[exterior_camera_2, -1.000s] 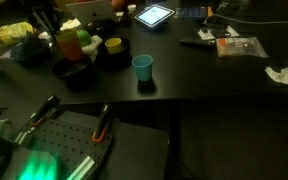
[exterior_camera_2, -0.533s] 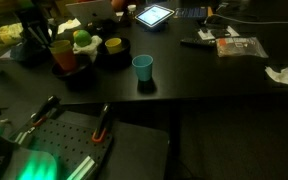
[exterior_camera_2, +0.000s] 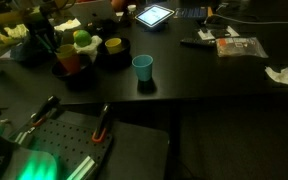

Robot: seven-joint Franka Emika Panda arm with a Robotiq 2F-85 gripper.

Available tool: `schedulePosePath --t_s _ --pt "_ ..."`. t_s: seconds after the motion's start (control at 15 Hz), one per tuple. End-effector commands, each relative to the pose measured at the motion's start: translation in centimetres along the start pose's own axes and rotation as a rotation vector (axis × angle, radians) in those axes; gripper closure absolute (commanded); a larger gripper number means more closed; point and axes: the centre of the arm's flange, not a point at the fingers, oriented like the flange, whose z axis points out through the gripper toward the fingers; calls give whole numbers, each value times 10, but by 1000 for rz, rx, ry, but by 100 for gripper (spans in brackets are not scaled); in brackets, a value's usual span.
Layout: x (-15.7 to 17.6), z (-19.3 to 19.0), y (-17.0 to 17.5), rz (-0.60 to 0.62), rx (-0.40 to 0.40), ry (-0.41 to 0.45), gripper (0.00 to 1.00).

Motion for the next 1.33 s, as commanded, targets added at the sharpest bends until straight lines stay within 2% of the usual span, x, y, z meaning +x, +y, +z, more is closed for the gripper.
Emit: schedulePosePath --t_s 0.0,0.13,0.2,0.27,0.33,0.87,1.27 --pt "-1 6 3 15 -14 24 96" --pt "-2 8 5 19 -15 14 94" --pt "-2 9 6 23 -18 13 68" --pt "-2 10 7 31 -25 16 67" --pt "-2 10 8 35 -28 13 60" --pt "0 3 17 81 -52 24 1" --pt "-1 8 20 99 -44 9 0"
